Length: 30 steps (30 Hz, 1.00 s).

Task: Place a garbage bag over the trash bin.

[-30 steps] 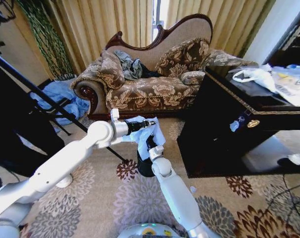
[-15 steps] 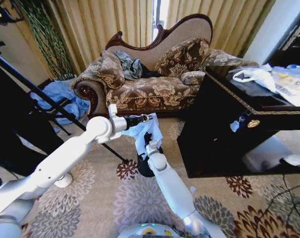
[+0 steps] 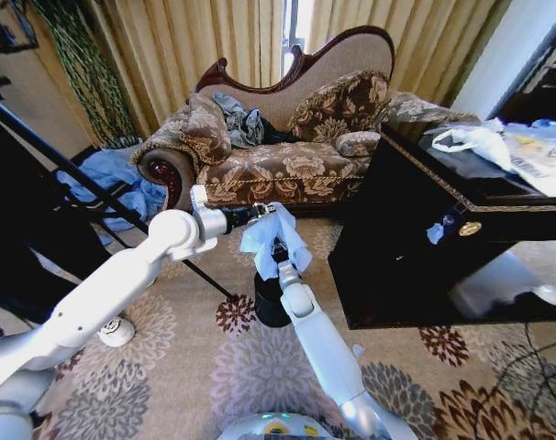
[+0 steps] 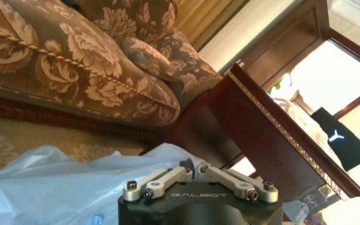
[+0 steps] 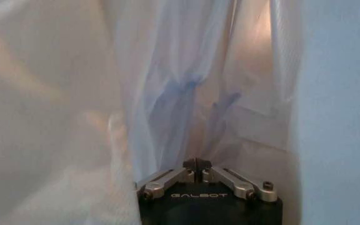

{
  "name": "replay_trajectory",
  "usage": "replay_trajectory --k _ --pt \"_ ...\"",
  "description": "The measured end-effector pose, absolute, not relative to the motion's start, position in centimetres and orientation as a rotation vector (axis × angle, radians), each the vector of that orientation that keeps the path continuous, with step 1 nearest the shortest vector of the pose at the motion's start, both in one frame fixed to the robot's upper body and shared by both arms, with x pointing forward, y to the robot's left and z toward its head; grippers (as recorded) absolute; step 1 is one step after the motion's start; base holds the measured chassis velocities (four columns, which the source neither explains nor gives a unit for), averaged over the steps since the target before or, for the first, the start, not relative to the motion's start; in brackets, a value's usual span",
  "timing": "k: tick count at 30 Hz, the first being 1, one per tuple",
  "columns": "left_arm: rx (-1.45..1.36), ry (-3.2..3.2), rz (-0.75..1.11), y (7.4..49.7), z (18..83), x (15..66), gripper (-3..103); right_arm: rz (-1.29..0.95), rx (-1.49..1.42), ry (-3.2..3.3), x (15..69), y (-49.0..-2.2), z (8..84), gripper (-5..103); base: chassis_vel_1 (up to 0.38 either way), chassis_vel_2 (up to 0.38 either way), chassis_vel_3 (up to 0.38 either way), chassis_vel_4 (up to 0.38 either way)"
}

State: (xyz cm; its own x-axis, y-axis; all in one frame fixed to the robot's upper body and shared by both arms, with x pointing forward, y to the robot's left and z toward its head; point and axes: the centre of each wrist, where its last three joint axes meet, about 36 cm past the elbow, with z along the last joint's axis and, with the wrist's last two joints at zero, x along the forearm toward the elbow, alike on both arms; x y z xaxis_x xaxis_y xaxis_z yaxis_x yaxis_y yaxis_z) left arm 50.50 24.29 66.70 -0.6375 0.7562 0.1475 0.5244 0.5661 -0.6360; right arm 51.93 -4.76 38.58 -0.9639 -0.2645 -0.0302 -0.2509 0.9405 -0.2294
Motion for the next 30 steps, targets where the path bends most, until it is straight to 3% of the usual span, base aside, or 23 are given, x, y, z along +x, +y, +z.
replay_trajectory --k 9,30 --pt "-1.037 -2.372 0.77 23.0 65.9 50.4 0 -0.182 -0.392 3.021 51.8 -3.7 41.2 0 0.0 0.0 0.0 0.0" --pt "-1.033 -2.36 0.799 22.5 65.3 49.8 0 -0.153 -0.272 3.037 55.5 -5.2 40.3 0 0.0 0.0 0.0 0.0"
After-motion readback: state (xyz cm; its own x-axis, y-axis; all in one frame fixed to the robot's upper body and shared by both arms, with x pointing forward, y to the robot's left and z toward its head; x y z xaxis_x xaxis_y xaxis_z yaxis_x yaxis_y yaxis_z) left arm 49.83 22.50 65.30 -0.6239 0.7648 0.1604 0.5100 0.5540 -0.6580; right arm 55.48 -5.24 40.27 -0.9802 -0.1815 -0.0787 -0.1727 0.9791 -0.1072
